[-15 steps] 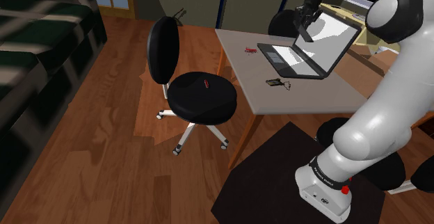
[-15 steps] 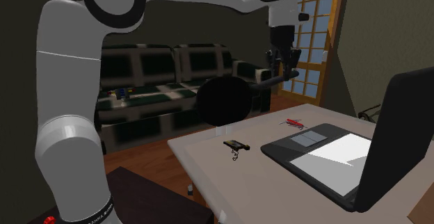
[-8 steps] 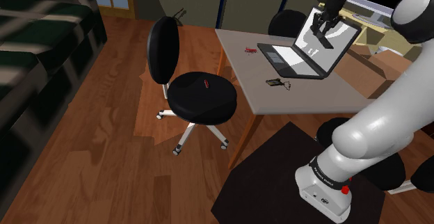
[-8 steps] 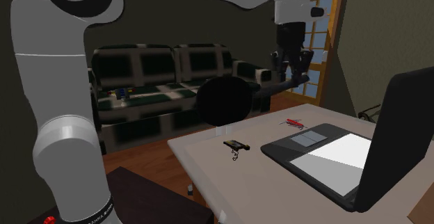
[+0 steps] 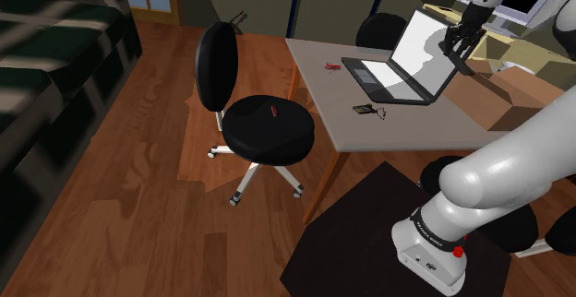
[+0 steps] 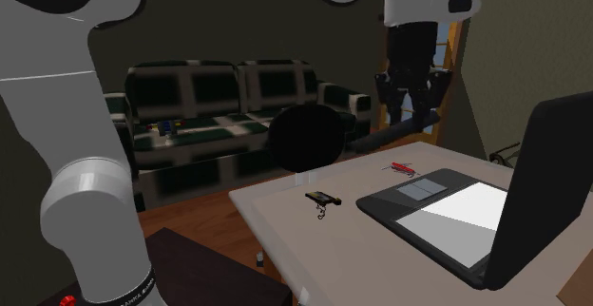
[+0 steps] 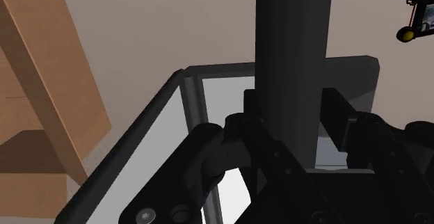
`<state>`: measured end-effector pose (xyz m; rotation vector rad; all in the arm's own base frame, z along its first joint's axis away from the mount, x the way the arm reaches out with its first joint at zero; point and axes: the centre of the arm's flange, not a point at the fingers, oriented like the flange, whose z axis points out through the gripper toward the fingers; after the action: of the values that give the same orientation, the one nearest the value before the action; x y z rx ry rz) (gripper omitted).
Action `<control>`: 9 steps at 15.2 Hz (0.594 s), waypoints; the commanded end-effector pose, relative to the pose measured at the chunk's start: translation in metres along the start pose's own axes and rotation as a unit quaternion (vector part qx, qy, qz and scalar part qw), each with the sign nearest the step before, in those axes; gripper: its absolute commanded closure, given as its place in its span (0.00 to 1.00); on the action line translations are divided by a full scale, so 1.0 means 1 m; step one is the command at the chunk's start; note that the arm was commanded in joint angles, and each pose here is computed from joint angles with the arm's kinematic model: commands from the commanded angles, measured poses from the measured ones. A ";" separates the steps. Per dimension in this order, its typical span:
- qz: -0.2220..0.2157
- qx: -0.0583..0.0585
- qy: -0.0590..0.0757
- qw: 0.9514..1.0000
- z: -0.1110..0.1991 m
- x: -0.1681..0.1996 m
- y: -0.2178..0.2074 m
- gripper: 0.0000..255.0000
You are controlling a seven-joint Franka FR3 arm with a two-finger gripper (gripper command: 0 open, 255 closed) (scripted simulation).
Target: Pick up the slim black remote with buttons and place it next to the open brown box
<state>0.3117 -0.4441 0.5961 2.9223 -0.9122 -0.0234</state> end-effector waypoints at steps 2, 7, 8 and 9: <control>0.000 0.000 0.000 1.000 0.003 -0.017 0.035 1.00; 0.000 0.000 0.000 1.000 0.008 -0.052 0.090 1.00; 0.000 0.000 0.000 1.000 0.008 -0.059 0.102 1.00; 0.000 0.000 0.000 1.000 0.009 -0.066 0.113 1.00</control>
<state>0.2067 -0.4937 0.5940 2.9219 -0.9130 -0.0227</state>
